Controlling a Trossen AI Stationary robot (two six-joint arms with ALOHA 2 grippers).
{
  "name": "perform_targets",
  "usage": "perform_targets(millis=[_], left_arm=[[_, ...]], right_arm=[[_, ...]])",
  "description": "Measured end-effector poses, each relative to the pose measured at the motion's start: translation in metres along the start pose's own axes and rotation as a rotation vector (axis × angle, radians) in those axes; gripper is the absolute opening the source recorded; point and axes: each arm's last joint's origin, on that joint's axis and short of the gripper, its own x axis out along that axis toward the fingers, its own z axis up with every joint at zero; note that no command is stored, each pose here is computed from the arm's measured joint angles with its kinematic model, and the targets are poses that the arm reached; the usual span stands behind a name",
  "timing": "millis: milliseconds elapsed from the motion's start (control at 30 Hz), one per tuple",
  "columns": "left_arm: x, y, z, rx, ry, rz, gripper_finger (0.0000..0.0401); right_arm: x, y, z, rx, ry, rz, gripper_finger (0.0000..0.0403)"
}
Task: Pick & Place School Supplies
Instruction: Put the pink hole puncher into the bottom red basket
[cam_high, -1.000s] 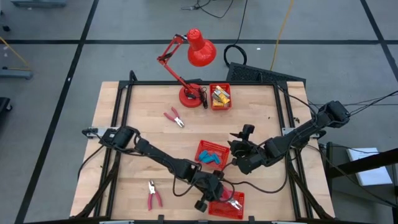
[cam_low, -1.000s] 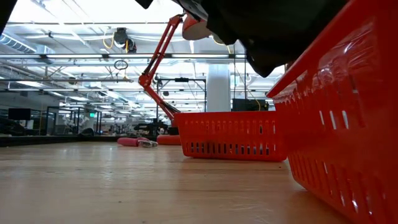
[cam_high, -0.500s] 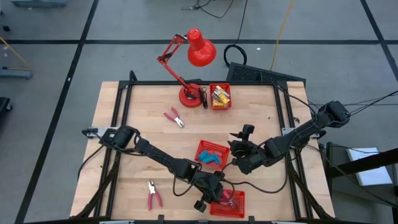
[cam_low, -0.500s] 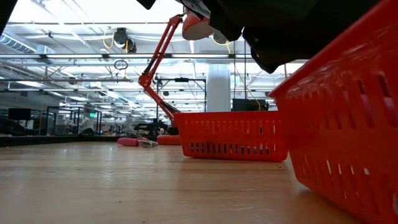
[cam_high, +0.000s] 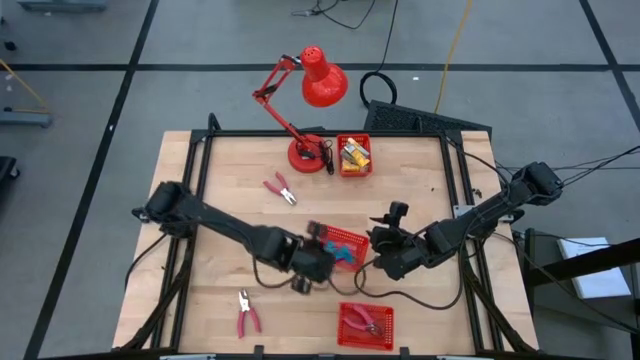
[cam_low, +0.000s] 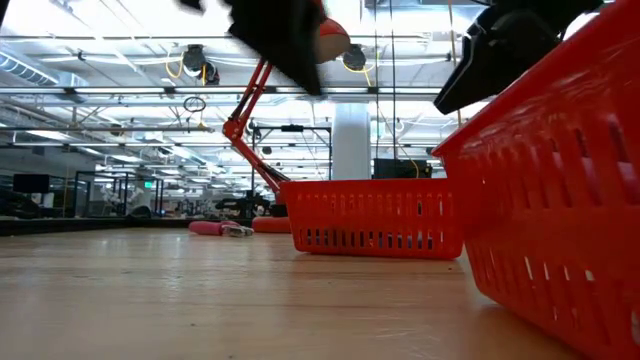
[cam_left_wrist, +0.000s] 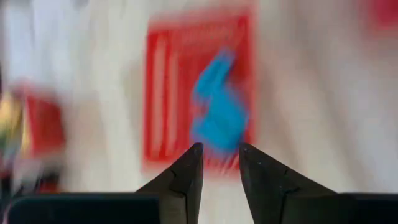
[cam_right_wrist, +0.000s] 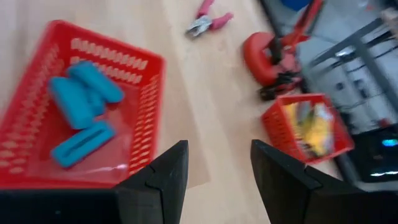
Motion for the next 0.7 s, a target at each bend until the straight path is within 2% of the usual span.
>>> perform_targets(millis=[100, 300, 533, 700], left_arm=[[0.004, 0.01, -0.028, -0.062, 0.122, 0.014, 0.0109], [0.012, 0.013, -0.092, -0.193, 0.197, 0.013, 0.0135], [0.004, 0.045, -0.153, -0.367, 0.085, 0.121, 0.0208], [0.005, 0.078, -0.188, -0.471, 0.139, 0.196, 0.0254]], right_arm=[[0.0, 0.002, 0.001, 0.014, 0.001, 0.036, 0.0164], [-0.004, 0.007, 0.002, 0.001, -0.02, 0.075, 0.0164], [-0.001, 0.007, 0.005, -0.017, -0.007, 0.161, 0.0165], [0.001, 0.005, 0.006, -0.024, -0.007, 0.167, 0.0173]])
